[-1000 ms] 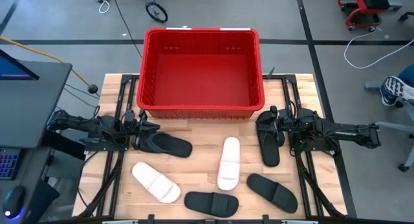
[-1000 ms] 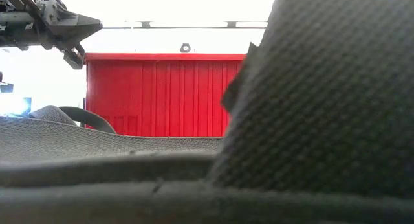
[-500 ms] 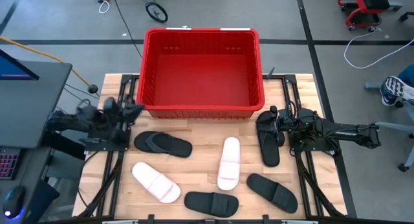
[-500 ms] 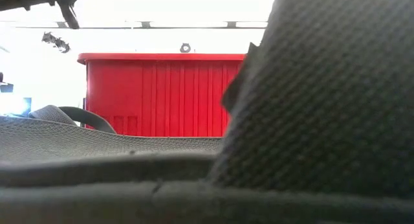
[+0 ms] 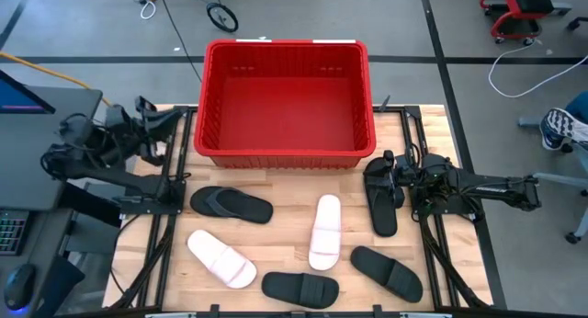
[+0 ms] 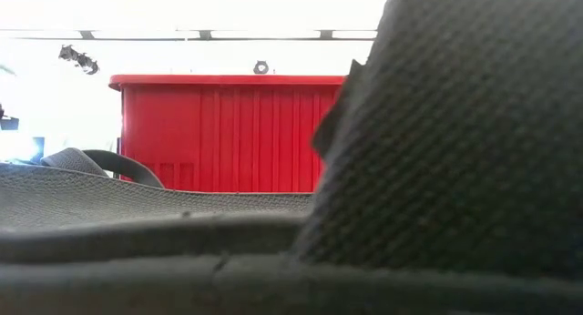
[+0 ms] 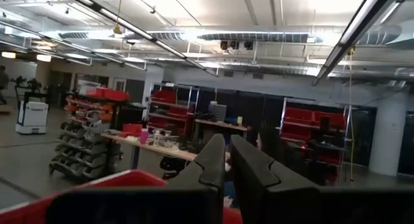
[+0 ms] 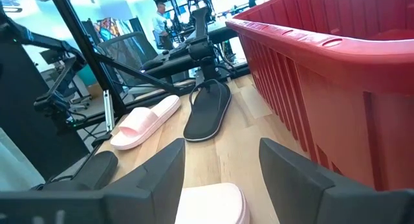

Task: Pick and place slides into bin
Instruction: Put the pink slide into the red bin

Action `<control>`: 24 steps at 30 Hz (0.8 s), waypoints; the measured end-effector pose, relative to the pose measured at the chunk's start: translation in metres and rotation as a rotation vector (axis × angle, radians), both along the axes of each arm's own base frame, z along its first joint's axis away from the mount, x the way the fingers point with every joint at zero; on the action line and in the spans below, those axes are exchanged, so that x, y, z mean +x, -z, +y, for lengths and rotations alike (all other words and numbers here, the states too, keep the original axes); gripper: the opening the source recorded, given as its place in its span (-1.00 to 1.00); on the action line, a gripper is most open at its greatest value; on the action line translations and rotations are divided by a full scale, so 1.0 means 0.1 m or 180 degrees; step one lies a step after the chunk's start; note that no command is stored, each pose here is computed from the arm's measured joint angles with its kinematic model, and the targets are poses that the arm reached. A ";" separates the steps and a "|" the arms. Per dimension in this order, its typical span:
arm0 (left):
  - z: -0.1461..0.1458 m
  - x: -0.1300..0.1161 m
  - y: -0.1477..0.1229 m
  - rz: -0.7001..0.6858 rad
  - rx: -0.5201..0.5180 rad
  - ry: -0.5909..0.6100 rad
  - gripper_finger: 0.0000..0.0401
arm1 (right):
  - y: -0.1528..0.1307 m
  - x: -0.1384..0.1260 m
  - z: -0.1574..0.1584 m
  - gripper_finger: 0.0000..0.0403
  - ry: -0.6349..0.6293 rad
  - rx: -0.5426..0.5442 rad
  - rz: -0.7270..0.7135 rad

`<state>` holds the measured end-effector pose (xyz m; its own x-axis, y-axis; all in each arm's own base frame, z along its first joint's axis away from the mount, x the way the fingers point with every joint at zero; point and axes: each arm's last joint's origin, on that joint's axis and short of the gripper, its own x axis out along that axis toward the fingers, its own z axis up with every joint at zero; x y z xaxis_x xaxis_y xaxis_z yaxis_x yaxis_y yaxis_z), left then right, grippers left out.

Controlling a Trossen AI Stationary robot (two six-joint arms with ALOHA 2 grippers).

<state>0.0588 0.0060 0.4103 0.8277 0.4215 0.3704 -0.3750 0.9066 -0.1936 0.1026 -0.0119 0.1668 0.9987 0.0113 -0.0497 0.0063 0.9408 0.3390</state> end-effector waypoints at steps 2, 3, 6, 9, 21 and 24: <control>0.00 -0.01 -0.12 -0.0032 0.0068 -0.0035 -0.89 | 0.00 0.00 0.00 0.01 0.0002 -0.0001 -0.0003; 0.00 -0.02 -0.17 -0.0029 0.0128 -0.0068 -0.89 | 0.00 0.00 0.00 0.01 0.0006 -0.0001 -0.0006; 0.01 -0.03 -0.28 -0.0011 0.0259 -0.0134 -0.91 | 0.00 0.00 0.00 0.01 0.0007 0.0074 -0.0008; 0.01 -0.04 -0.35 -0.0050 0.0261 -0.0137 -0.90 | -0.04 0.00 0.01 0.01 -0.0063 0.0541 -0.0107; 0.01 -0.04 -0.37 -0.0194 0.0023 -0.0020 -0.86 | -1.77 -0.35 0.08 0.01 -0.0122 -0.0955 -0.1528; 0.01 -0.04 -0.36 -0.0222 -0.0120 0.0056 -0.87 | -2.13 -0.19 0.10 0.01 -0.0462 -0.0949 -0.0956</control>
<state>0.0552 0.0065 0.4463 0.8078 0.4219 0.4116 -0.3436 0.9044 -0.2529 0.0834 -0.0023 0.3797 0.9584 0.1815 0.2201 -0.1904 0.9815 0.0194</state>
